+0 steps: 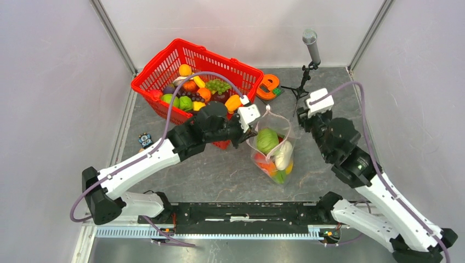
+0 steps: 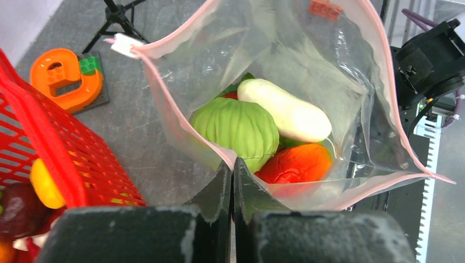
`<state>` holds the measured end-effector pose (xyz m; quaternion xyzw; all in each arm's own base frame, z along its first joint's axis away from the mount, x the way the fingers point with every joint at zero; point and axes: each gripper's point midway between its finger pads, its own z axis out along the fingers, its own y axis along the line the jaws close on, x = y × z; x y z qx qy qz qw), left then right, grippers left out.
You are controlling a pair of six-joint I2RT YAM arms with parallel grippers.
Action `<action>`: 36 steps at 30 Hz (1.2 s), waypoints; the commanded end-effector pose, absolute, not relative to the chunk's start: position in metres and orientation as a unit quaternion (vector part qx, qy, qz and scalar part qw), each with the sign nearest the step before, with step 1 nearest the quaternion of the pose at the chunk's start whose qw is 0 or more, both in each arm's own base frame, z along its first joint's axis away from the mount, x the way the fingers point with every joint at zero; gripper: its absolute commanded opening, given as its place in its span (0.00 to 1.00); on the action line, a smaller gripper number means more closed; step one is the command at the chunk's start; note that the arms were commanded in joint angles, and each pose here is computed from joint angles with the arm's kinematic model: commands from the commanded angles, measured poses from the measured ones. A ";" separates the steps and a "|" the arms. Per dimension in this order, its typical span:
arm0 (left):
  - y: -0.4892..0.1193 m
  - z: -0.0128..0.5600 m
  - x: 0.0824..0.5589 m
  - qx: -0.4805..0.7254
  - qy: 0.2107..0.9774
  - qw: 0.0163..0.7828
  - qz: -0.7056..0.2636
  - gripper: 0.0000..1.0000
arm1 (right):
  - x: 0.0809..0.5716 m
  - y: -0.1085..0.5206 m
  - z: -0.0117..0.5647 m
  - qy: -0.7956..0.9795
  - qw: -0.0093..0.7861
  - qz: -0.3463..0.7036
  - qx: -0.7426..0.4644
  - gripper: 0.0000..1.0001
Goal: Place the food in the zip-top bag and seal the zipper
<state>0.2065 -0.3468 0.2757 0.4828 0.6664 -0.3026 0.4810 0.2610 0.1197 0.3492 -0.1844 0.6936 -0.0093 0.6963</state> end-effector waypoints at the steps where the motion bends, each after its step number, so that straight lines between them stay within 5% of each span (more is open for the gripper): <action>1: -0.347 0.326 0.211 0.509 0.606 0.525 -0.312 0.02 | 0.292 0.103 0.358 0.713 0.681 0.002 -0.167 0.55; 8: -0.342 0.331 0.209 0.551 0.575 0.508 -0.327 0.02 | 0.329 0.078 0.335 0.686 0.676 0.171 -0.209 0.62; 11: -0.340 0.325 0.215 0.570 0.570 0.494 -0.326 0.02 | 0.302 0.099 0.323 0.583 0.713 0.265 -0.284 0.66; 14: -0.342 0.328 0.210 0.598 0.542 0.482 -0.342 0.02 | 0.265 0.130 0.311 0.532 0.663 0.361 -0.384 0.72; 26: -0.373 0.349 0.185 0.679 0.436 0.408 -0.427 0.02 | 0.238 0.142 0.286 0.459 0.661 0.338 -0.487 0.78; 36: -0.383 0.342 0.200 0.688 0.442 0.401 -0.413 0.02 | 0.183 0.162 0.310 0.408 0.645 0.389 -0.516 0.74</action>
